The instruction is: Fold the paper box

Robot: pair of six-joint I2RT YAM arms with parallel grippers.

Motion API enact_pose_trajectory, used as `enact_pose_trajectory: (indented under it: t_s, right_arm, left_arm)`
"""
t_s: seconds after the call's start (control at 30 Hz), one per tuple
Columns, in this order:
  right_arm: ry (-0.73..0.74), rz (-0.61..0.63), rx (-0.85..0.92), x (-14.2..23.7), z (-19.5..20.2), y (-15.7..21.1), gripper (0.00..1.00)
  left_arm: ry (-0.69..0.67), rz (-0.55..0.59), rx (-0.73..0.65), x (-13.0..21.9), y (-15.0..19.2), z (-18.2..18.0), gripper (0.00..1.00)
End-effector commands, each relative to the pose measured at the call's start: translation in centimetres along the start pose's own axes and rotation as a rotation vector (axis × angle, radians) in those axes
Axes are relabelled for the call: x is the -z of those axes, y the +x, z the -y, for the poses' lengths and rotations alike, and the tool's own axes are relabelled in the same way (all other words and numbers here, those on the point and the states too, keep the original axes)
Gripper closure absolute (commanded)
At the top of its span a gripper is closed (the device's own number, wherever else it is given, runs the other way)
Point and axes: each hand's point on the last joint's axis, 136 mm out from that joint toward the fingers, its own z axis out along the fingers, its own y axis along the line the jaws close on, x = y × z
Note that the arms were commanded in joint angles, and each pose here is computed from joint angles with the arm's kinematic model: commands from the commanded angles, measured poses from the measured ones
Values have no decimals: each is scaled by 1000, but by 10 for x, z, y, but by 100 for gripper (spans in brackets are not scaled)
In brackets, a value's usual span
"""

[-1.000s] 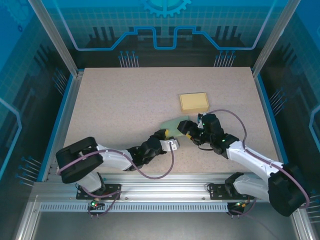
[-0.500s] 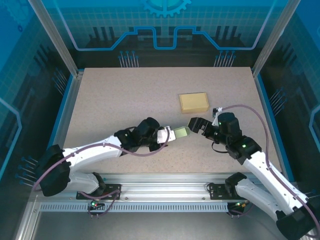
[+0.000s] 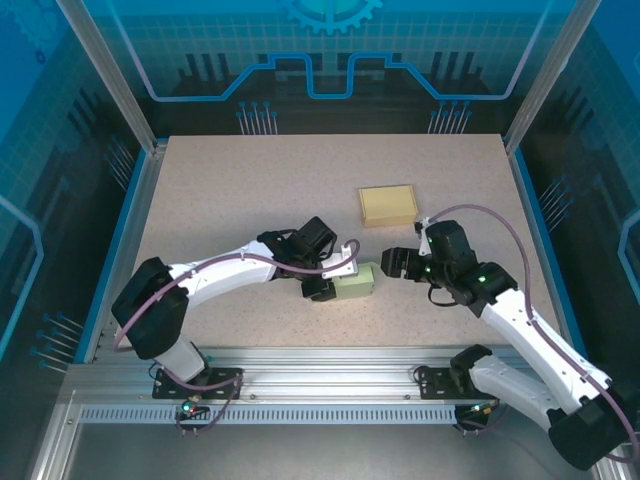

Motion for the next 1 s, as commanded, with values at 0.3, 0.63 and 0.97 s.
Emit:
enact_pose_trajectory:
  t_s: [0.3, 0.63, 0.97]
  right_arm:
    - [-165, -30, 158, -11, -34, 3, 25]
    - [-139, -52, 314, 4, -28, 21, 28]
    - [-67, -99, 330, -17, -14, 32, 28]
  left_arm:
    - [-40, -7, 26, 4, 4, -7, 37]
    - [-68, 11, 22, 10, -1, -11, 31]
    - [-87, -2, 23, 11, 1, -15, 26]
